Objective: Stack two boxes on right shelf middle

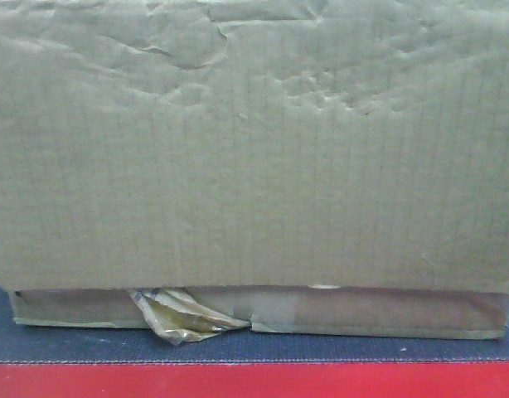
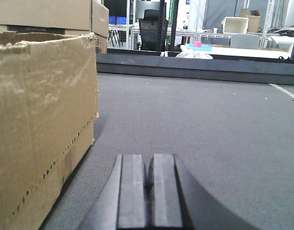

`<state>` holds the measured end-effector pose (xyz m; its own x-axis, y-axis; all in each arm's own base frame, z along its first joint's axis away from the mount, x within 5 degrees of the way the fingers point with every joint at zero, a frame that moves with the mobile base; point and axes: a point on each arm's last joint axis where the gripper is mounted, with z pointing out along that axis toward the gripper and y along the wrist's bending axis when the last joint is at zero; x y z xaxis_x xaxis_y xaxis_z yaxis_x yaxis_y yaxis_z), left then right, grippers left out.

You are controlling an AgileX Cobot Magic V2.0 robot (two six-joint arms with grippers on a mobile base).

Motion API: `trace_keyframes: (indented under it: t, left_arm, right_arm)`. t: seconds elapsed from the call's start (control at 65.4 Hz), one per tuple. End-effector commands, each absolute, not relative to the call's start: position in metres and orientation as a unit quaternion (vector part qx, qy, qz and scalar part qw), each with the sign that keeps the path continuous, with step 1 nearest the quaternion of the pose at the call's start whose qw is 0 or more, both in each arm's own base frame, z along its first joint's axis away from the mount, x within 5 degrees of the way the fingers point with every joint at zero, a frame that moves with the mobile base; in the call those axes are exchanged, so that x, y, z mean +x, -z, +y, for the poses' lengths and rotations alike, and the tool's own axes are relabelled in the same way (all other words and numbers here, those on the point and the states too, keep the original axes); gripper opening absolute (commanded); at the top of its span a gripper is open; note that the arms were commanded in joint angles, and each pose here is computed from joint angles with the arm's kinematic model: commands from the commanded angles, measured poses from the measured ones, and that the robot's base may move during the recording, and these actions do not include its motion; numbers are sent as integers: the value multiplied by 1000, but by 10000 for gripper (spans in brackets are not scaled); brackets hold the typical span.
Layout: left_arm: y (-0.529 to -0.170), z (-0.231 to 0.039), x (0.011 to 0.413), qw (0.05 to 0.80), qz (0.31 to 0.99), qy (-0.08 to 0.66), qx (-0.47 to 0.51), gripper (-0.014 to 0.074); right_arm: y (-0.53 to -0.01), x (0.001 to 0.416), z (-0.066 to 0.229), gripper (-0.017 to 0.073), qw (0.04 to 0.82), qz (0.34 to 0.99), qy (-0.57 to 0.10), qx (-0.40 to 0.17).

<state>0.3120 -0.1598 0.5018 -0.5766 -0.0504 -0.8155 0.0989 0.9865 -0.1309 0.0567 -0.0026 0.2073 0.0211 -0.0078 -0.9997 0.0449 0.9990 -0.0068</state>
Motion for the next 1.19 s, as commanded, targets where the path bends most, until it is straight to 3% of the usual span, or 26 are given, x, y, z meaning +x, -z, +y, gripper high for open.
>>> trace_keyframes:
  t: [0.0,0.153,0.321,0.474,0.689,0.78,0.918,0.995,1.178]
  left_arm:
    - [-475,-173,316,427,901,68,10,-111]
    - [-413,-180,325,342,939,28,-8,-111]
    - [-371,-183,326,293,956,20,-16,-111]
    - [-349,-185,325,272,962,21,-10,-111]
    - [-350,-188,326,276,961,34,-10,-101]
    - [-350,-189,326,275,961,43,-12,-10]
    - [-351,-189,326,274,961,44,-12,228]
    - [-357,-190,326,279,959,49,-14,311]
    - [-402,-186,321,323,944,73,-14,349]
  right_arm:
    - [-209,56,-3,-163,722,691,19,16]
    - [-209,56,-3,-163,722,691,19,16]
    - [-209,56,-3,-163,722,691,19,16]
    - [-209,56,-3,-163,722,691,19,16]
    - [-209,56,-3,-163,722,691,19,16]
    - [-209,56,-3,-163,722,691,19,16]
    - [-209,56,-3,-163,722,691,19,16]
    - [-209,56,-3,-163,722,691,19,16]
    - [-209,56,-3,-163,722,691,19,16]
